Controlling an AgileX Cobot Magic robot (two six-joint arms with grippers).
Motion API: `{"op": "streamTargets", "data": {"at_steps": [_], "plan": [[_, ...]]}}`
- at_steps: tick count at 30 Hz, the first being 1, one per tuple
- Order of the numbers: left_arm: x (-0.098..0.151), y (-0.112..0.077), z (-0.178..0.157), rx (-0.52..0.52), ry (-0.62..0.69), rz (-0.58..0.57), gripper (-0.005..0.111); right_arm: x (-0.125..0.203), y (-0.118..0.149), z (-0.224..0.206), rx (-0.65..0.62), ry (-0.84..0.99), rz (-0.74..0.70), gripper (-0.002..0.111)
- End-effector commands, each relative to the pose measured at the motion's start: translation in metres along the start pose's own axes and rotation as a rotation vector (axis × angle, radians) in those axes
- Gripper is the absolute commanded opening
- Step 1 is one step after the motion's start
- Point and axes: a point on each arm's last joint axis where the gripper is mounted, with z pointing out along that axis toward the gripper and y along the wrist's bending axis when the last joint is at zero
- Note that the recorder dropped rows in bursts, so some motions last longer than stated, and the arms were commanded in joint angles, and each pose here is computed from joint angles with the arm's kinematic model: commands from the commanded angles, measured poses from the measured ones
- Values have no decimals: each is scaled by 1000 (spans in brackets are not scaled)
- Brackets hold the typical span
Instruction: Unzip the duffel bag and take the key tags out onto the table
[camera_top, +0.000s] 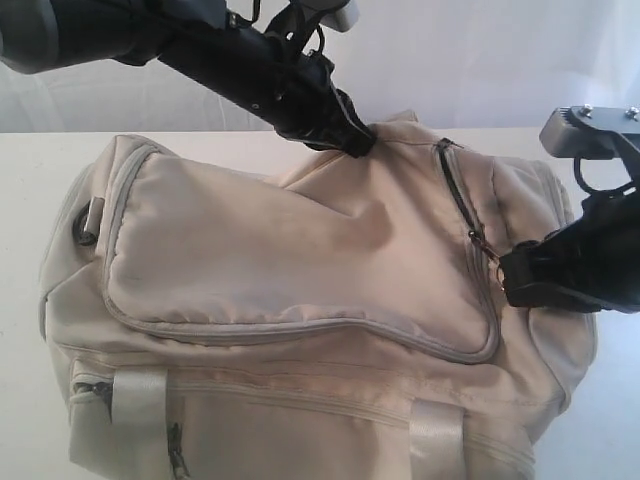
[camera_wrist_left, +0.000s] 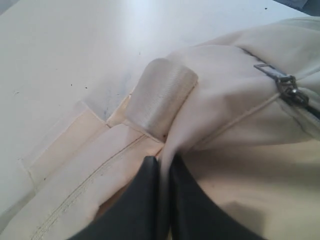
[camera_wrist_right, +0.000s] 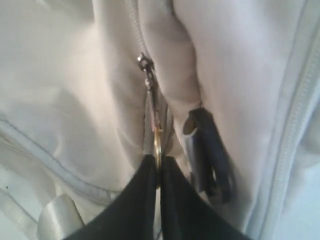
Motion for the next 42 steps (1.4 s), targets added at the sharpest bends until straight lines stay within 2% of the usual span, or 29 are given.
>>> {"op": "streamTargets", "data": {"at_steps": [1, 8, 19, 24, 29, 42], "plan": [[-6, 8, -9, -41, -52, -35, 0, 10, 5, -9, -14, 29, -34, 0], [-1, 12, 1, -38, -34, -50, 0, 38, 7, -6, -31, 53, -25, 0], [3, 19, 3, -82, -22, -47, 0, 64, 13, -13, -55, 35, -29, 0], [8, 32, -3, -103, -12, -114, 0, 69, 17, -16, -80, 23, -21, 0], [13, 42, -9, -109, 11, -129, 0, 72, 20, -20, -96, 26, -30, 0], [19, 46, -6, -106, 37, -134, 0, 77, 22, -21, -120, 70, -39, 0]]}}
